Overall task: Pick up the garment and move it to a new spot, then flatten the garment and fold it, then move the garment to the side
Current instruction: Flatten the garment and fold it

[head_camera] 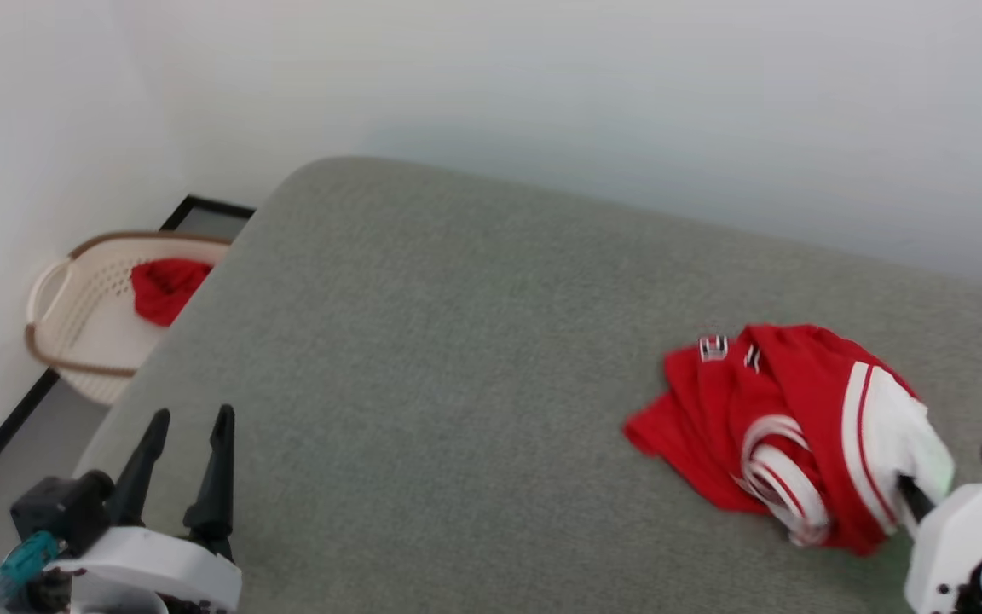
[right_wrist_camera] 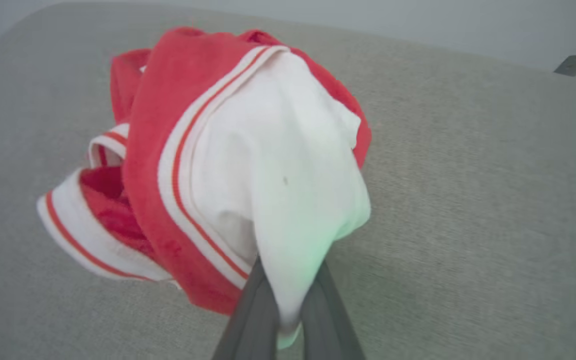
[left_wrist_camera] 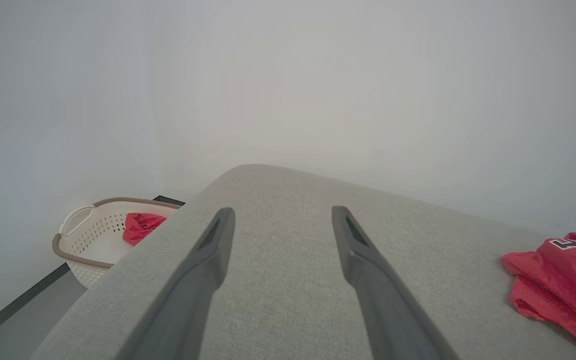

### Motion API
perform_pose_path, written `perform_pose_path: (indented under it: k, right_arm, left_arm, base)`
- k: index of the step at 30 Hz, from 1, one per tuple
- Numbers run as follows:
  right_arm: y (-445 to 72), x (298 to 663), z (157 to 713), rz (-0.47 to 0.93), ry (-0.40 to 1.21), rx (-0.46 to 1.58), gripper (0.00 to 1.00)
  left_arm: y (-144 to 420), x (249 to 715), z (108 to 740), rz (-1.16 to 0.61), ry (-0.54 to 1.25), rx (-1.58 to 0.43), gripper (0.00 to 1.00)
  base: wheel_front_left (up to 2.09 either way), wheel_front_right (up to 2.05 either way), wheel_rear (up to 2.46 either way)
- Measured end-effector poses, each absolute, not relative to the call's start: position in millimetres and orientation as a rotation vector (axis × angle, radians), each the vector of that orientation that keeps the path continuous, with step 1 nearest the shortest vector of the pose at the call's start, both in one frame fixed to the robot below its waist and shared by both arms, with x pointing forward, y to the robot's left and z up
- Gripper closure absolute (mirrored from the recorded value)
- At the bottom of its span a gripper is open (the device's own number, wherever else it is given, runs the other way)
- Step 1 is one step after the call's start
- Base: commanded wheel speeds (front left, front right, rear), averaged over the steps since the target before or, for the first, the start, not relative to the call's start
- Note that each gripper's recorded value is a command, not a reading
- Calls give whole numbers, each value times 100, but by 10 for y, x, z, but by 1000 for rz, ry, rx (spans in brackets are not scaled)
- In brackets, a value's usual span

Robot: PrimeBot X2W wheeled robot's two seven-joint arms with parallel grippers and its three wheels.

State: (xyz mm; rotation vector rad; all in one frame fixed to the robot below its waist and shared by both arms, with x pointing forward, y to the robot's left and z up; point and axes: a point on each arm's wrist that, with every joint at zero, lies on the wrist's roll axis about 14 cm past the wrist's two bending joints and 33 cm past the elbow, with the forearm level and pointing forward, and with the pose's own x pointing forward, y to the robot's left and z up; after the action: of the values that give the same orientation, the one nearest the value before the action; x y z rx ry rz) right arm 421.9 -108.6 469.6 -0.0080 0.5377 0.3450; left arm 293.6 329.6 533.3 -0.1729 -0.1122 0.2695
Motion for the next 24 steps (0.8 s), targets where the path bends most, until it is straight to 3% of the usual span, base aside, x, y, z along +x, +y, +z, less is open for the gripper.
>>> perform_pose_path:
  k: [10, 12, 13, 14, 24]
  right_arm:
    - [-1949, 4025, 4880, 129, 513, -17, 97]
    - [-2003, 3982, 4842, 116, 524, -16, 68]
    - [-2041, 3942, 4797, 106, 535, -14, 47]
    - [-2070, 3910, 4760, 98, 541, -8, 3]
    - [-2091, 3809, 4577, 85, 551, 34, 0]
  left_arm:
    - [3040, 3059, 5450, 179, -143, -184, 0]
    - [3012, 3073, 5456, 170, -144, -185, 0]
    - [2988, 3087, 5459, 162, -144, -186, 0]
    - [2970, 3099, 5463, 157, -145, -187, 0]
    - [2916, 3181, 5459, 142, -143, -192, 0]
  base:
    - [0, 0, 0]
    - [0, 0, 0]
    - [0, 0, 0]
    - [0, 0, 0]
    - [0, 0, 0]
